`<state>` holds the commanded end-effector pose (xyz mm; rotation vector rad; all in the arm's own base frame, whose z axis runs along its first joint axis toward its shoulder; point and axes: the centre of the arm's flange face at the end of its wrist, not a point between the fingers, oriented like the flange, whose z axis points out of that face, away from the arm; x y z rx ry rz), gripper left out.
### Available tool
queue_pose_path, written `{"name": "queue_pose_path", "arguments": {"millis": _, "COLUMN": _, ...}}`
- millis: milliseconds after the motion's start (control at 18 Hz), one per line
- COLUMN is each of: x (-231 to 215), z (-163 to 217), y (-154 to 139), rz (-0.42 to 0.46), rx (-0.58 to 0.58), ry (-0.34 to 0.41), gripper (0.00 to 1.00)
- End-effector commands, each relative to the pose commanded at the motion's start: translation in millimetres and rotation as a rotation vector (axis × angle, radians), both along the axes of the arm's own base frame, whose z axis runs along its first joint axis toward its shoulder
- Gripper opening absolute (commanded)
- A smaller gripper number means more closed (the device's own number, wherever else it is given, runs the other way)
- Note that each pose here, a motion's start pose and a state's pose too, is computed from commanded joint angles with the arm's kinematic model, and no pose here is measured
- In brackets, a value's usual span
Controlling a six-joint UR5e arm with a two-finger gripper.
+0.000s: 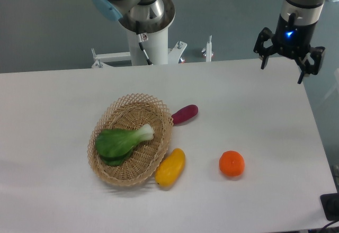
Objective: Pick up the orange from the table
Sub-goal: 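Move the open gripper down toward the orange on the table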
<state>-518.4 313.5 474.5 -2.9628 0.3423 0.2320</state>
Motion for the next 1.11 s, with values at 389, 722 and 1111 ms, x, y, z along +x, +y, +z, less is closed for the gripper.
{"name": "queue_pose_path", "arguments": {"millis": 389, "x": 1.5, "z": -5.3, "y": 2.7, "rz": 0.005, "rx": 0.006, "ry": 0.003, "gripper": 1.00}}
{"name": "queue_pose_path", "arguments": {"millis": 722, "x": 8.2, "z": -25.5, "y": 10.7, "rz": 0.071, "rx": 0.017, "ry": -0.009, "gripper": 1.00}}
{"name": "queue_pose_path", "arguments": {"millis": 1111, "x": 40.2, "z": -80.0, "y": 46.6, "rz": 0.223, "rx": 0.048, "ry": -0.034, "gripper": 1.00}}
